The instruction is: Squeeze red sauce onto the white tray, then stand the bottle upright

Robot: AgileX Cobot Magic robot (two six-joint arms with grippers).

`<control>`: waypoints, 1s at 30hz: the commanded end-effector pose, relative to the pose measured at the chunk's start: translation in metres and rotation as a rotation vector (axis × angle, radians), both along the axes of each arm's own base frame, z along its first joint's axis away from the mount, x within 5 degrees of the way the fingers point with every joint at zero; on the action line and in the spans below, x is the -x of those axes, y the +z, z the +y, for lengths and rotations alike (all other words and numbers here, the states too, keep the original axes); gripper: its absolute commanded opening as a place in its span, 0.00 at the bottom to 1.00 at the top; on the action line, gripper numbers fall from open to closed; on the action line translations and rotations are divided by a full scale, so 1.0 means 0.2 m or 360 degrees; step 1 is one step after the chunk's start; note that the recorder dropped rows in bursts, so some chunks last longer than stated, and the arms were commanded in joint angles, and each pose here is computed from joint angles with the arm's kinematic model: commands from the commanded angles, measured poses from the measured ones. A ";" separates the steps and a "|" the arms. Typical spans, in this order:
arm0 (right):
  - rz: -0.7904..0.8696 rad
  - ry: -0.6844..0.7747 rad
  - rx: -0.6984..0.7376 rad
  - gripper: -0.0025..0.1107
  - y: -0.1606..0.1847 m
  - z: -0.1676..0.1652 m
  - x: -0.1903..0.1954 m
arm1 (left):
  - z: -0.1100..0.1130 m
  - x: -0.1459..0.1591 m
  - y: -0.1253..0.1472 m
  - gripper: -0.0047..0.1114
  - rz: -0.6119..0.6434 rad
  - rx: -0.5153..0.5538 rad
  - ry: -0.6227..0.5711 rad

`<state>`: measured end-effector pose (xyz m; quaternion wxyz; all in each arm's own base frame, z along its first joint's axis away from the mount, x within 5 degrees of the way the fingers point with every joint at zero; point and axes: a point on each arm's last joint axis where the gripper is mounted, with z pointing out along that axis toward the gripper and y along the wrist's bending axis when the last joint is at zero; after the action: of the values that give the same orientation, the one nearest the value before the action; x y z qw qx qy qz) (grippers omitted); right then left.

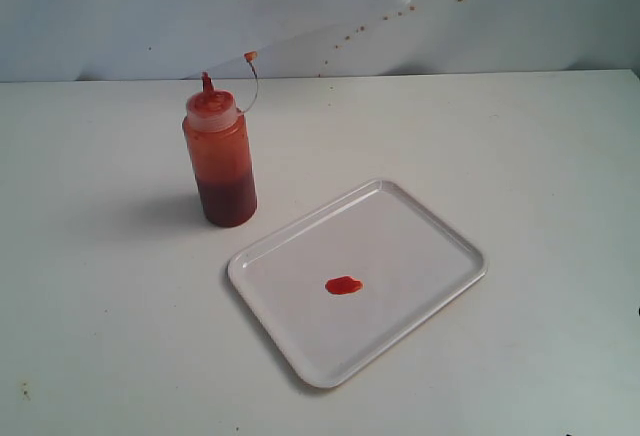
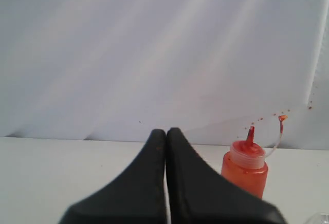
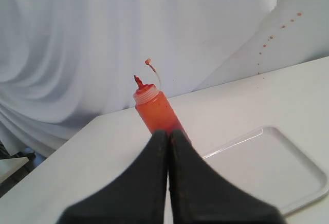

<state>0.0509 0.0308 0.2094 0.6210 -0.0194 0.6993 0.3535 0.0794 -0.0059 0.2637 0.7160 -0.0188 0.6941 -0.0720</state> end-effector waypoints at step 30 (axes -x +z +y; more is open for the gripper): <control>0.0002 0.0000 0.0002 0.02 -0.01 0.00 0.00 | 0.04 0.10 -0.12 0.05 -0.0084 0.0076 0.0180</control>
<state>0.0509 0.0308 0.2094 0.6210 -0.0194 0.6993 0.3535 0.0595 0.0024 0.2414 0.7402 -0.0727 0.6664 -0.0515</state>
